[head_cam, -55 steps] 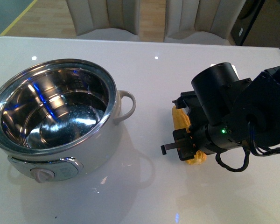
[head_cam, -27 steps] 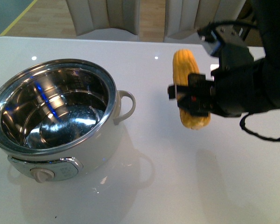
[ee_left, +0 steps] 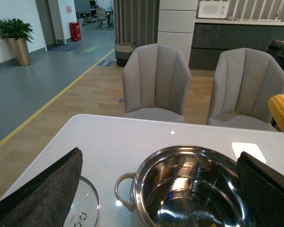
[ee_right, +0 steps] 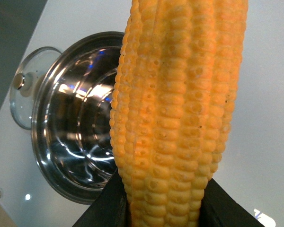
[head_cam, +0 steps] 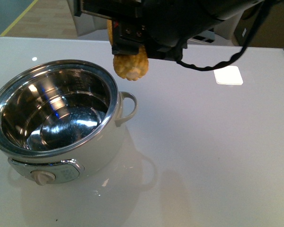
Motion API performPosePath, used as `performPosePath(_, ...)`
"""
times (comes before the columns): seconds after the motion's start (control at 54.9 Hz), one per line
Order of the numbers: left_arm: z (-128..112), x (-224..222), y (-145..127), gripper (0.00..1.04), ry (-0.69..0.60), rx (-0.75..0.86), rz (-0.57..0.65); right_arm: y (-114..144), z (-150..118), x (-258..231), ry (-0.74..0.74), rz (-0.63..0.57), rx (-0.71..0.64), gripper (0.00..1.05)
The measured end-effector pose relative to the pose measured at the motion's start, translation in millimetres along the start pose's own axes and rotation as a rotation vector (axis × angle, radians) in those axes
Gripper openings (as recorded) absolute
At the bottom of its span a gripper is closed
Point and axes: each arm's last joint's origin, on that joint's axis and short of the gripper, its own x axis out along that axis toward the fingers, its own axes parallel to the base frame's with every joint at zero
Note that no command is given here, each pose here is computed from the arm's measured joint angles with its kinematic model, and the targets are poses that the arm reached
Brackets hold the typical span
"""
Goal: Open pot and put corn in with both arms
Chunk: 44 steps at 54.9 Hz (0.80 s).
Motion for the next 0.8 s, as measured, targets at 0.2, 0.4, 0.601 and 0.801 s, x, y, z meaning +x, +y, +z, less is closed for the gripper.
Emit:
performPosePath(0.2, 0, 0, 0, 0.98, 0.000, 0.000, 0.000, 15, -2, 22, 0.049, -0.005, -0.025, 0.23)
performPosePath(0.4, 0, 0, 0, 0.98, 0.000, 0.000, 0.000, 27, -11, 46, 0.107, 0.004, -0.057, 0.23)
performPosePath(0.601, 0, 0, 0, 0.98, 0.000, 0.000, 0.000, 37, -8, 68, 0.132, 0.015, -0.068, 0.23)
performPosePath(0.801, 0, 0, 0, 0.98, 0.000, 0.000, 0.000, 50, -5, 84, 0.156, 0.028, -0.082, 0.23)
